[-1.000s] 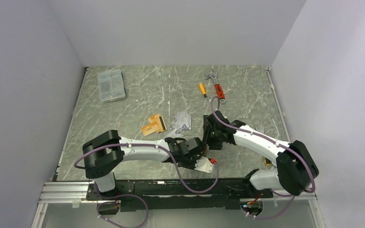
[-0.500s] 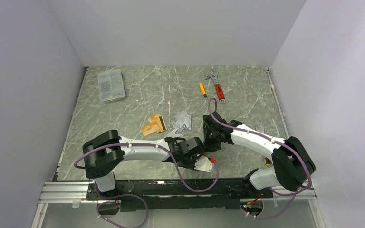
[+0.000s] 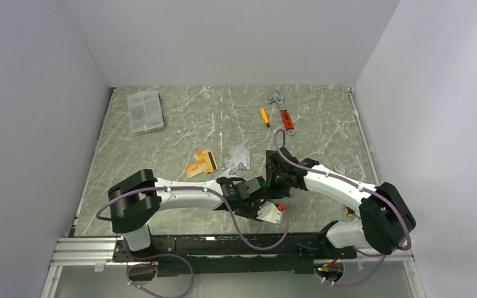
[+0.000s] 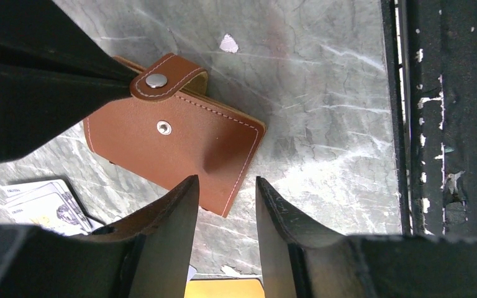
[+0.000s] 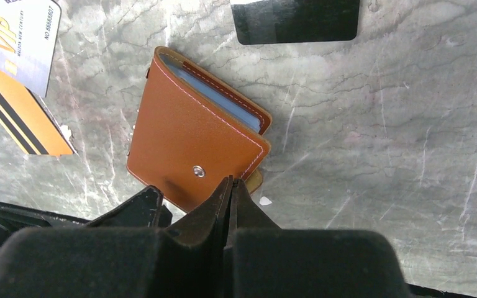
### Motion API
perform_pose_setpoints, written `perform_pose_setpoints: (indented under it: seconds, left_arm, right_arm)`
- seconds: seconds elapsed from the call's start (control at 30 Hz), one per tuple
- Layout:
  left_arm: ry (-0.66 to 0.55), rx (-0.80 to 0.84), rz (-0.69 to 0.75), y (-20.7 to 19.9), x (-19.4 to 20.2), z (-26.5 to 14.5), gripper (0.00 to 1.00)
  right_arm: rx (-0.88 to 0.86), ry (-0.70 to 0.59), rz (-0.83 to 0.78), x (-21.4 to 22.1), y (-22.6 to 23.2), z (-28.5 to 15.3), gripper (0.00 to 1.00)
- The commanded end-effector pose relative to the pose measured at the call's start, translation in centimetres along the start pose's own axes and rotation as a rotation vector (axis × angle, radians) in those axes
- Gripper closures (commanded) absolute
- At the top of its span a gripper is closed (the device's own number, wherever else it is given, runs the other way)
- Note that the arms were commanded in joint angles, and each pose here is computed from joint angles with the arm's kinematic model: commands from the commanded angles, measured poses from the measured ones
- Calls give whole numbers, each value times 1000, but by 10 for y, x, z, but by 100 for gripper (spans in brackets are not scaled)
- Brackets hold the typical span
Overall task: Put the credit cards into the card holder
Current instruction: Close the card holder at the center of the board.
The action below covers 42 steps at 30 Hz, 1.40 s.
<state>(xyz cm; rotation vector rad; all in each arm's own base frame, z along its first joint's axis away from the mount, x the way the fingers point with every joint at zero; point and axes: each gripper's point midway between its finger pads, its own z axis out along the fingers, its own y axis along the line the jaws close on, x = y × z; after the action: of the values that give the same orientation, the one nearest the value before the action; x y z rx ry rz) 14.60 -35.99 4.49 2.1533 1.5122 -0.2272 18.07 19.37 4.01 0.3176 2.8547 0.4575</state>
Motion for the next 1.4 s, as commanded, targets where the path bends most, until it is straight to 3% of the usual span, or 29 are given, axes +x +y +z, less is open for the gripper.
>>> perform_pose_setpoints:
  seconds: [0.0, 0.37, 0.5, 0.67, 0.83, 1.0, 1.13, 1.37]
  left_arm:
    - [-30, 11, 71, -4, -11, 3, 55]
    - [-56, 9, 198, -4, -7, 20, 56]
    - [-39, 22, 211, -8, -1, 23, 60]
    - [-33, 40, 198, -13, 2, 22, 70]
    - [-23, 53, 183, -17, 5, 21, 77]
    - [-15, 60, 175, -19, 7, 21, 78]
    - [-11, 64, 168, -20, 8, 21, 78]
    - [-6, 71, 158, -20, 7, 21, 78]
  right_arm:
    - [-21, 19, -2, 6, 2, -6, 100]
    - [0, 40, 0, 17, -11, -3, 100]
    - [-6, 30, -1, 17, -12, -7, 100]
    - [-4, 59, -25, 19, -10, -10, 79]
    - [6, 76, -39, 19, -9, -9, 79]
    - [16, 80, -40, 23, -15, -9, 79]
    - [46, 73, -44, 27, -27, -12, 70]
    - [66, 55, -44, 27, -34, -13, 70]
